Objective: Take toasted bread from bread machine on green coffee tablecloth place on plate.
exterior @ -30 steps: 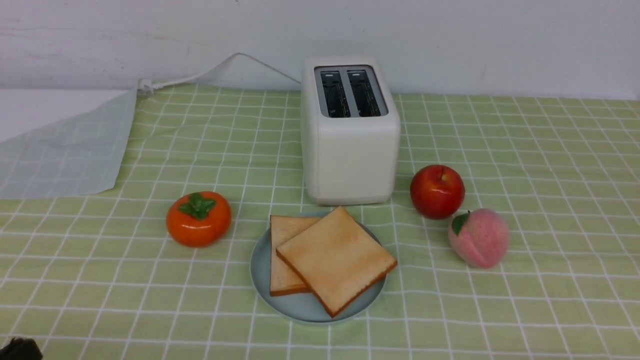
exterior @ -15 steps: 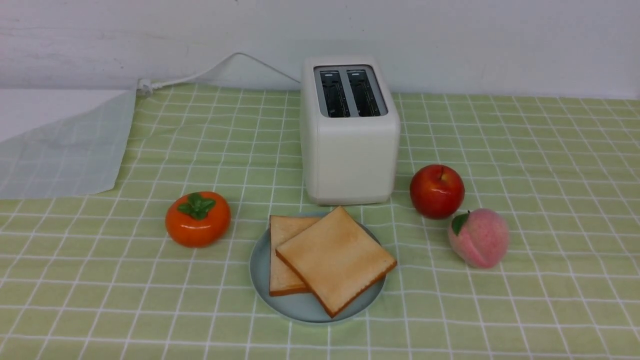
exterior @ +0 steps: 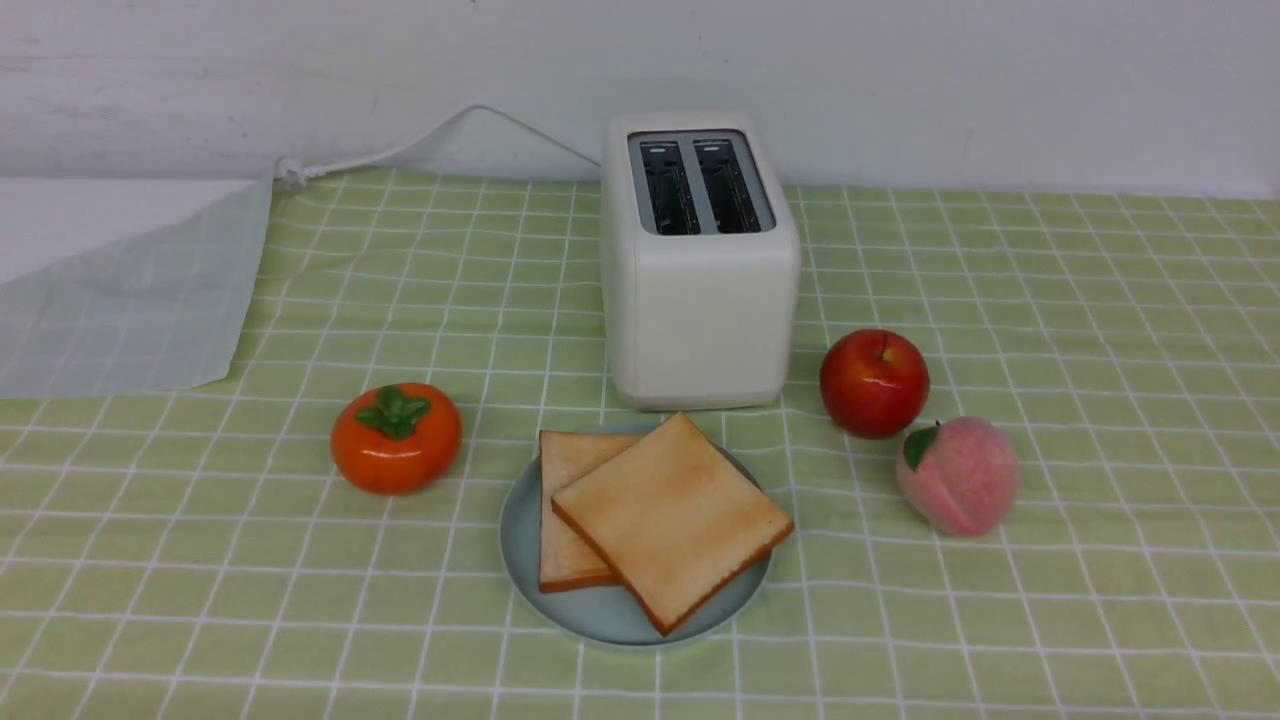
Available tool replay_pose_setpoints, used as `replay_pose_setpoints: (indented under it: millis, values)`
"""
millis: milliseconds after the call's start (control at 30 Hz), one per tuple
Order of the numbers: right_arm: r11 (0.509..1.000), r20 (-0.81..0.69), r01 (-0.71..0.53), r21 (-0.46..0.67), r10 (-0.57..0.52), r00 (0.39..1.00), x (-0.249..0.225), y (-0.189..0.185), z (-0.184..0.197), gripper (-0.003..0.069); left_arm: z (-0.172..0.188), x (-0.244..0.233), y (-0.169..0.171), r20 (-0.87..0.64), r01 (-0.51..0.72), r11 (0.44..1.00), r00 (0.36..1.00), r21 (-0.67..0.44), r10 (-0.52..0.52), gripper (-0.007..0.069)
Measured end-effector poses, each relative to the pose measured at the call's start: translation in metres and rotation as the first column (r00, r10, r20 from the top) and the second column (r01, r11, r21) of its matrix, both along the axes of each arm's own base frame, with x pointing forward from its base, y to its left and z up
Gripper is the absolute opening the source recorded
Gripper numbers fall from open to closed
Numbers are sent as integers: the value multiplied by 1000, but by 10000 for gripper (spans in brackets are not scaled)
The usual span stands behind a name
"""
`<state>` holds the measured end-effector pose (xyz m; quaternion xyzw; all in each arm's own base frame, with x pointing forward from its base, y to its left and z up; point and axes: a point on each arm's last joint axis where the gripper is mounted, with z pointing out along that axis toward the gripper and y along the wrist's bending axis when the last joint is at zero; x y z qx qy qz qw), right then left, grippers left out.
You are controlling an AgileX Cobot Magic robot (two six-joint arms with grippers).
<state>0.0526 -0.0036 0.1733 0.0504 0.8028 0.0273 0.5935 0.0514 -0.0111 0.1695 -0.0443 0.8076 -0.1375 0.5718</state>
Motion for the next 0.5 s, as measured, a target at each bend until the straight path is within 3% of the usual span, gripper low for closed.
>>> replay_pose_setpoints:
  millis: [500]
  values:
    - [1000,0,0,0,0,1000,0,0,0,39,0,0,0,0,0,1000,1000,0,0,-11]
